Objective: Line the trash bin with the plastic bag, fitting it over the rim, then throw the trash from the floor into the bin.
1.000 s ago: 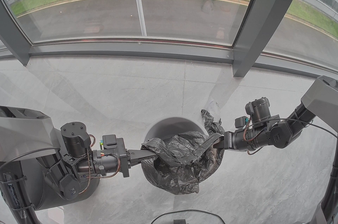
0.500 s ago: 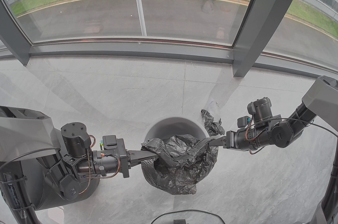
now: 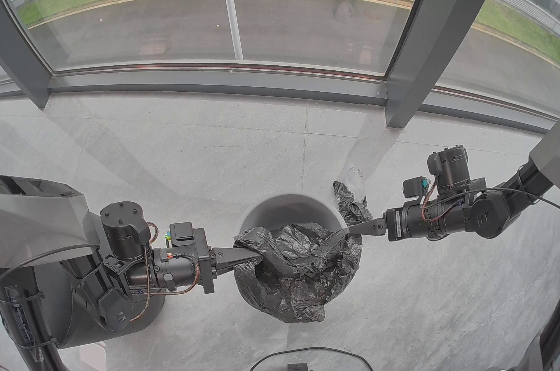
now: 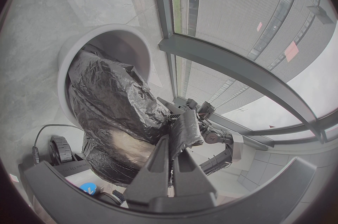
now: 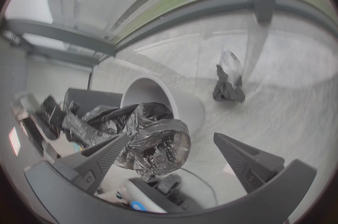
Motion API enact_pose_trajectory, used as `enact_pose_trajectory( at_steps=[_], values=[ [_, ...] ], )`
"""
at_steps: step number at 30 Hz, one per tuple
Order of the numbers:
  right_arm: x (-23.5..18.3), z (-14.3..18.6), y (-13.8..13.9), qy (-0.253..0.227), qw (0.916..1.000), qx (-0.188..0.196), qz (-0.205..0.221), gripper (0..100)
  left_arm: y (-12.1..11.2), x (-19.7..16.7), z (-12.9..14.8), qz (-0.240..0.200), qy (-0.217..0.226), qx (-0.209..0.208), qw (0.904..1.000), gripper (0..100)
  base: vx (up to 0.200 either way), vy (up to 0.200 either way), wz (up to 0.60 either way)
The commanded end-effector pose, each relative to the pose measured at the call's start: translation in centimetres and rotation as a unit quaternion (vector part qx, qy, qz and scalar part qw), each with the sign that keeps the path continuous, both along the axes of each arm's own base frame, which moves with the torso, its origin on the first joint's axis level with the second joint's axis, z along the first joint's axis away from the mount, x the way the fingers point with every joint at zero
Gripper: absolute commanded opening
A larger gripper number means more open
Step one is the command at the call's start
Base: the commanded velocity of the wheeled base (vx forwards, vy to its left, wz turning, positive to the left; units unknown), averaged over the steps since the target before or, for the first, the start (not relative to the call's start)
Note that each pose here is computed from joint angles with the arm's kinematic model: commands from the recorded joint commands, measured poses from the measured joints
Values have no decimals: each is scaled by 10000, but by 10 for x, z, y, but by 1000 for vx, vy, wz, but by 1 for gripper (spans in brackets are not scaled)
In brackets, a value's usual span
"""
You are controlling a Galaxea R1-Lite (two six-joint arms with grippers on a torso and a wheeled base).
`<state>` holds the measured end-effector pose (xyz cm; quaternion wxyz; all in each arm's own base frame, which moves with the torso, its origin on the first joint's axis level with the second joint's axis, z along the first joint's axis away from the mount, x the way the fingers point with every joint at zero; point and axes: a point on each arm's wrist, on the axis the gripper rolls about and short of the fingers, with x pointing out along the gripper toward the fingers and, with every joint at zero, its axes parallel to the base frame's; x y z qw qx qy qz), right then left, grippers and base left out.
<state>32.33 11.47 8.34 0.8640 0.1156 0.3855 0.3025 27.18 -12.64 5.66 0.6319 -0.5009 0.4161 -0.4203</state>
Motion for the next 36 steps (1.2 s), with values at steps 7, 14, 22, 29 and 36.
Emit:
enact_pose_trajectory(
  at_steps=[7, 14, 22, 29, 36],
  values=[
    [-41, 6, 43, -1397, 9526, -2259, 1486, 100, 0, 1, 3, 5, -68, -27, 10000, 0, 0, 0, 0],
    [-46, 3, 74, -1820, 9384, -2505, 1538, 100, 0, 1, 3, 5, -68, -27, 10000, 0, 0, 0, 0],
    [-38, 4, 88, -2126, 9235, -2660, 1766, 100, 0, 0, 4, 5, -68, -27, 10000, 0, 0, 0, 0],
    [-42, 5, 93, -2170, 9202, -2738, 1765, 100, 0, 0, 4, 5, -68, -27, 10000, 0, 0, 0, 0],
    [-51, 5, 104, -2218, 9160, -2708, 1959, 100, 0, 0, 3, 4, -68, -22, 10000, 0, 0, 0, 0]
  ],
)
